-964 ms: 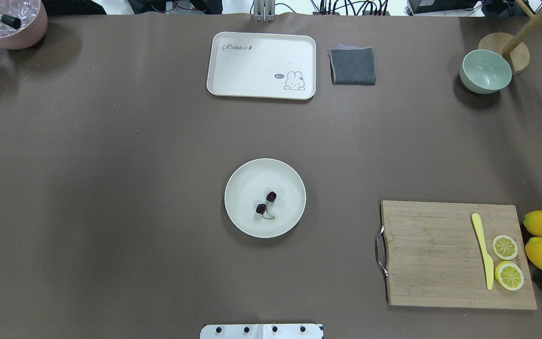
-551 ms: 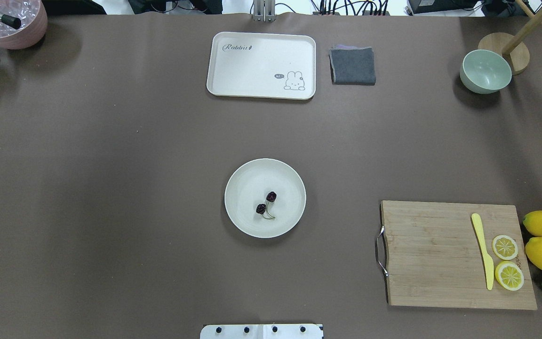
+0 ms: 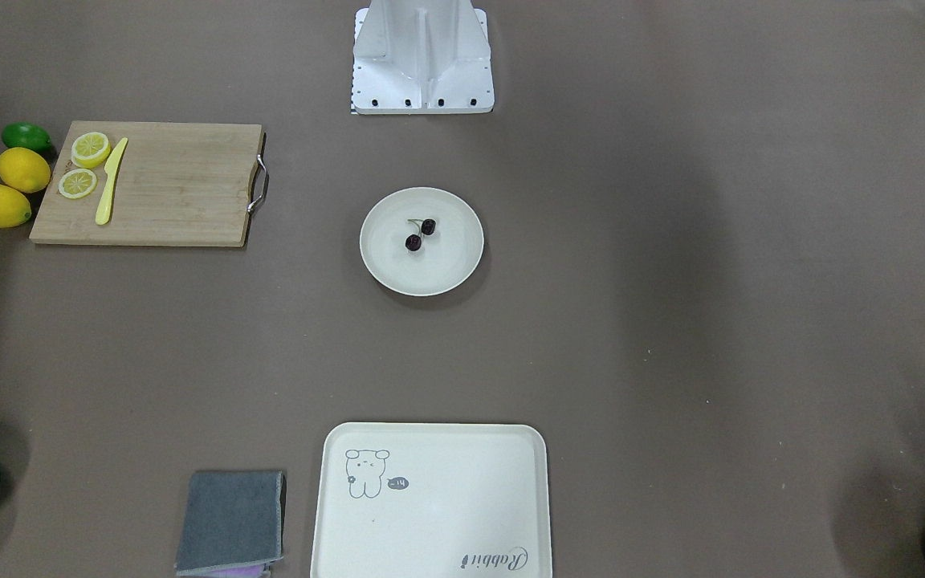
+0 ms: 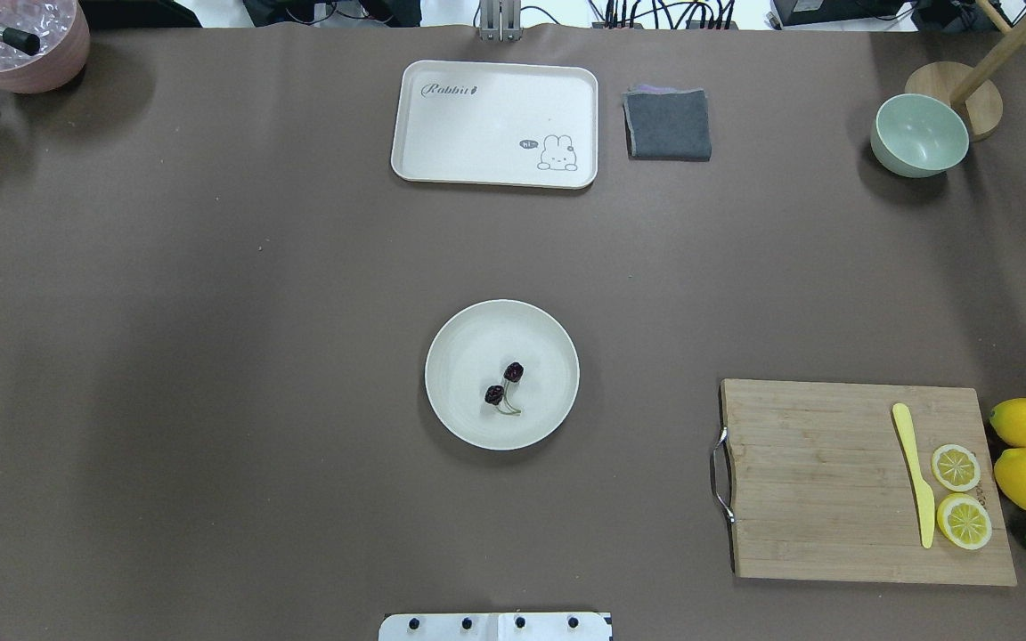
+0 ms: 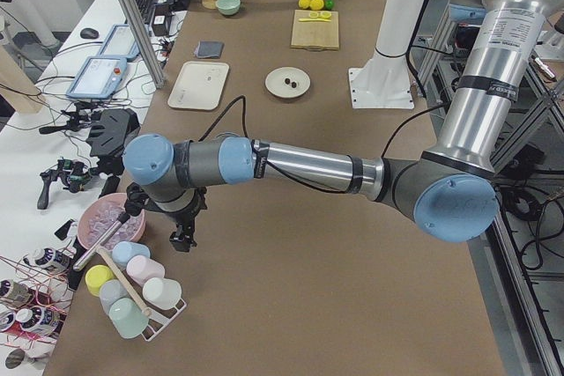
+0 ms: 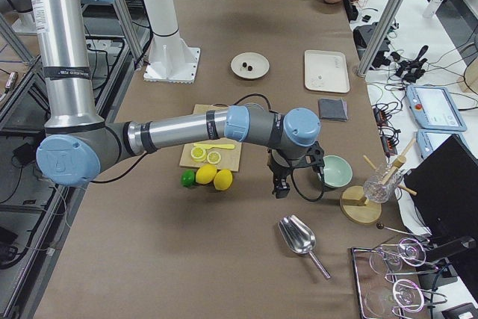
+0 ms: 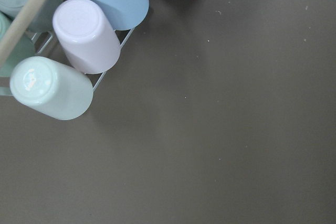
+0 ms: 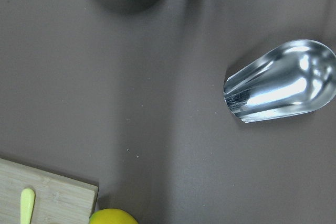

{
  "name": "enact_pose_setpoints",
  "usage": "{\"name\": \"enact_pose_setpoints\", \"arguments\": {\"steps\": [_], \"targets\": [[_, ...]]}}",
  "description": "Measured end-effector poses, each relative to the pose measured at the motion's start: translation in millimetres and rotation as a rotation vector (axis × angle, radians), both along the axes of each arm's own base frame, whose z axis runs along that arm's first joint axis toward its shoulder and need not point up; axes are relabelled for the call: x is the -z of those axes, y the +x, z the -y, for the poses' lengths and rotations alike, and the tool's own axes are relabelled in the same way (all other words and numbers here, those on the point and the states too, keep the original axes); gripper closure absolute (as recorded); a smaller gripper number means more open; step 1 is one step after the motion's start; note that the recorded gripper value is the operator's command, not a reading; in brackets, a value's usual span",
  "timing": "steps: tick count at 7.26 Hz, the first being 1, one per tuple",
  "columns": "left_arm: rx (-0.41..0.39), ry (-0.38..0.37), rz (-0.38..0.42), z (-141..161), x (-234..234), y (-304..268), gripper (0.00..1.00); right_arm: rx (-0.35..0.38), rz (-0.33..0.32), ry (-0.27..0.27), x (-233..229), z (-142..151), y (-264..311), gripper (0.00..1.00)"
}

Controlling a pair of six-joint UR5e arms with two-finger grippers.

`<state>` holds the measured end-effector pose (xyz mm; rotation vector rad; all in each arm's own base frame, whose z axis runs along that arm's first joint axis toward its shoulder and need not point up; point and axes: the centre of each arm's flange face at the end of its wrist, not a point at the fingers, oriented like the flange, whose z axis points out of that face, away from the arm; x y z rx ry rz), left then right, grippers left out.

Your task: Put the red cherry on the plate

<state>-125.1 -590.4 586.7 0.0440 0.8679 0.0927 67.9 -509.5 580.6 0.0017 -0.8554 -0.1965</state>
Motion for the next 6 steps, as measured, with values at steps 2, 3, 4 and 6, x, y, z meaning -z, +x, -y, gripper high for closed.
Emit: {"name": "enact_pose_setpoints", "arguments": {"steps": [2, 3, 4, 6], "targets": [[0.003, -0.02, 0.026, -13, -18, -5, 0.02, -0.033, -0.011, -0.017, -6, -7, 18, 0.0], [0.003, -0.014, 0.033, -21, -28, -5, 0.02, -0.051, -0.025, -0.034, -14, -12, 30, 0.0], [0.004, -0.002, 0.038, -27, -35, -5, 0.02, -0.066, -0.041, -0.045, -19, -17, 40, 0.0], [0.006, 0.014, 0.041, -31, -36, -6, 0.02, -0.09, -0.051, -0.054, -23, -25, 54, 0.0]]}}
